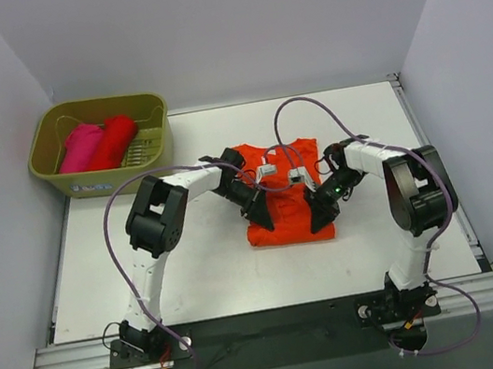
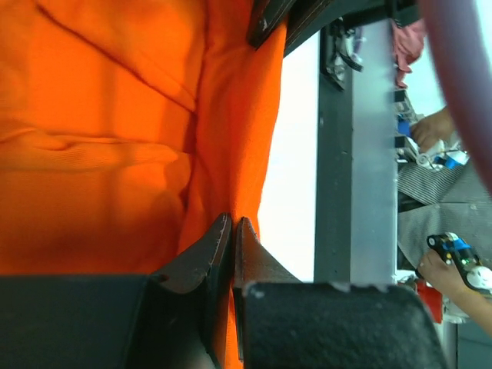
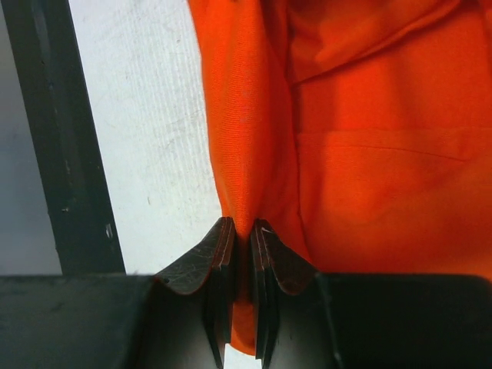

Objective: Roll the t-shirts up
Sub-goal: Roll the T-shirt to the center of the board.

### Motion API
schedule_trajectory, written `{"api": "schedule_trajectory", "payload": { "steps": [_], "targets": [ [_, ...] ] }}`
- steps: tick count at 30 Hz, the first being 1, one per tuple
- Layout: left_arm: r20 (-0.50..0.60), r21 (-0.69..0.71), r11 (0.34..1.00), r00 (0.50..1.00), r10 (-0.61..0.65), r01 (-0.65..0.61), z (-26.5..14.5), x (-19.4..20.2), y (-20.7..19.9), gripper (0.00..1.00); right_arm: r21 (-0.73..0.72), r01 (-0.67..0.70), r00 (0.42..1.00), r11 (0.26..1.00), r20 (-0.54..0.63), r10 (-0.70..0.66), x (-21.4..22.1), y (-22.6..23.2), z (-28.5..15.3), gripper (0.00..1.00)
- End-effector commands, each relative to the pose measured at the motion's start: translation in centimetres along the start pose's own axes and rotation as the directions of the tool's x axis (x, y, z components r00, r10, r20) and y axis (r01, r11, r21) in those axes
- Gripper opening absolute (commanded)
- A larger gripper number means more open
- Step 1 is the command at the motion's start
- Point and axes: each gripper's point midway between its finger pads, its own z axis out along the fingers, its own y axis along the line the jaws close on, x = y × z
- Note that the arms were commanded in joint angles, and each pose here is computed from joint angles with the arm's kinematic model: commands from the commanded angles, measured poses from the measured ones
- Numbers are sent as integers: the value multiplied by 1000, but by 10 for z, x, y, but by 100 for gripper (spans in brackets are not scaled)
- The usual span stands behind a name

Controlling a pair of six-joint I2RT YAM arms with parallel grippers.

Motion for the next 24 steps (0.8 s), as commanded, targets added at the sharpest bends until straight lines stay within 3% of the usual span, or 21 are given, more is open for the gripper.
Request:
{"api": "schedule_trajectory", "payload": {
  "steps": [1, 4, 8, 11, 12, 14, 18, 19, 21, 23, 24],
  "targets": [
    [45, -111, 993, 997, 57, -51, -14, -26, 21, 3, -50, -165, 986, 985, -39, 163, 9, 1, -13, 8],
    [47, -126, 990, 996, 73, -67, -15, -30, 26, 6, -43, -203, 978, 978, -50, 201, 12, -10, -15, 8],
    [23, -153, 982, 993, 116, -112, -17, -24, 29, 20, -57, -237, 970, 970, -72, 233, 8, -21, -19, 9],
    [34, -212, 960, 980, 196, -185, -25, -30, 26, 29, -66, -243, 967, 968, -93, 237, 6, -26, -20, 9],
    [60, -257, 929, 956, 288, -264, -34, -48, 19, 36, -66, -248, 966, 967, -99, 241, 6, -28, -20, 9],
    [69, -337, 894, 939, 338, -297, -43, -58, 17, 41, -78, -261, 960, 962, -124, 251, 8, -27, -18, 10],
    [74, -508, 749, 845, 530, -426, -69, -91, -4, 45, -84, -267, 953, 960, -167, 251, 6, -27, -15, 10],
    [88, -551, 695, 795, 600, -462, -80, -103, -26, 48, -86, -273, 951, 958, -173, 256, 7, -27, -14, 10],
    [64, -636, 617, 765, 640, -463, -79, -93, -23, 52, -91, -287, 946, 954, -182, 267, 7, -27, -11, 10],
    [8, -678, 520, 702, 712, -519, -79, -85, -40, 60, -97, -300, 940, 949, -201, 277, 5, -28, -8, 10],
    [-25, -732, 441, 667, 744, -520, -83, -89, -38, 65, -91, -320, 932, 943, -211, 295, 5, -29, -7, 10]
  ]
}}
